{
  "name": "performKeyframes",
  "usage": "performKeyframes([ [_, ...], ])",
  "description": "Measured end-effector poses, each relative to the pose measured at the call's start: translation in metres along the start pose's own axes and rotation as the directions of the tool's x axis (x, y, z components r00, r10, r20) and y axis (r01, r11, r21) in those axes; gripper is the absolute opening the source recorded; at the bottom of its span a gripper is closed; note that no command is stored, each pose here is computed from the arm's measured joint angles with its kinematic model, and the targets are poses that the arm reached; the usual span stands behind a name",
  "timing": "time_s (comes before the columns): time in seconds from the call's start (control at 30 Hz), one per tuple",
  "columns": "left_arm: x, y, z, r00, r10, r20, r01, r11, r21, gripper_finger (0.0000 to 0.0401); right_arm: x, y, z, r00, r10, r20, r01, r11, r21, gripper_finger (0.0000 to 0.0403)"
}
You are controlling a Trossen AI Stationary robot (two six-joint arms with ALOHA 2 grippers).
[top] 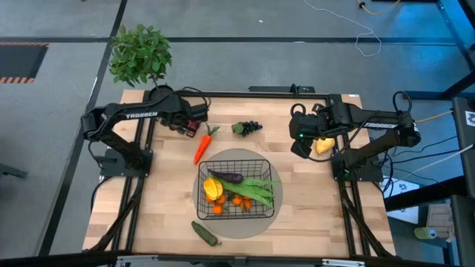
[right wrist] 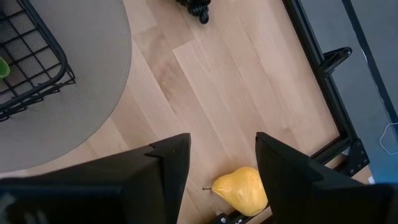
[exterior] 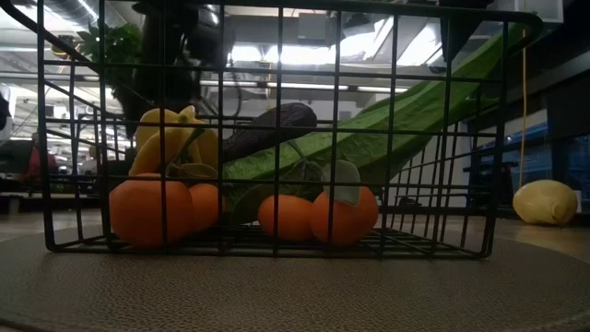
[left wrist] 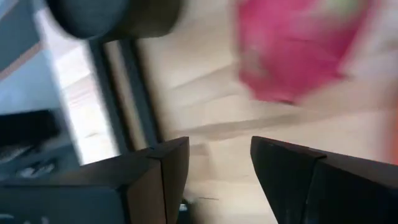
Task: Build produce basket
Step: Adjust the dragonfruit
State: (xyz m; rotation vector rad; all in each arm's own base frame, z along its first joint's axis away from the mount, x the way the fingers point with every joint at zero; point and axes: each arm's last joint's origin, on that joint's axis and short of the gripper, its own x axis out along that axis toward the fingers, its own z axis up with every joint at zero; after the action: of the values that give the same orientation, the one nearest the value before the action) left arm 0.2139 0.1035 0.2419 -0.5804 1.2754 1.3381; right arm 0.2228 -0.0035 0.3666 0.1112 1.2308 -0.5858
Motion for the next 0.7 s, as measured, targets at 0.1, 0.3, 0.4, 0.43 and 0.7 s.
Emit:
performKeyframes([
  [0.1, 0.015, 0.004, 0.004, 0.998, 0.062, -0.007, -0.062, 0.997, -0.042, 0.0162, 0.0, 0.0, 0.0, 1.0, 0.001, 0.001, -0.001, 1.0, 0.0, 0.0171],
  [0.3, 0.046, 0.004, 0.015, 0.999, 0.028, 0.018, -0.026, 0.995, -0.094, 0.0162, 0.0, 0.0, 0.0, 1.0, -0.017, 0.01, 0.017, 1.0, 0.001, 0.0171],
  [0.4, 0.055, 0.0, 0.019, 0.999, -0.04, 0.008, 0.04, 0.996, -0.081, 0.0162, 0.0, 0.0, 0.0, 1.0, -0.02, 0.011, 0.02, 1.0, 0.0, 0.0171],
  [0.43, 0.054, -0.002, 0.022, 0.997, -0.073, 0.022, 0.075, 0.994, -0.076, 0.0162, 0.0, 0.0, 0.0, 1.0, -0.02, 0.011, 0.02, 1.0, 0.0, 0.0171],
  [0.7, 0.04, -0.028, 0.034, 0.932, -0.327, 0.153, 0.327, 0.945, 0.031, 0.0162, 0.0, -0.001, 0.0, 1.0, -0.02, 0.011, 0.02, 1.0, 0.004, 0.0171],
])
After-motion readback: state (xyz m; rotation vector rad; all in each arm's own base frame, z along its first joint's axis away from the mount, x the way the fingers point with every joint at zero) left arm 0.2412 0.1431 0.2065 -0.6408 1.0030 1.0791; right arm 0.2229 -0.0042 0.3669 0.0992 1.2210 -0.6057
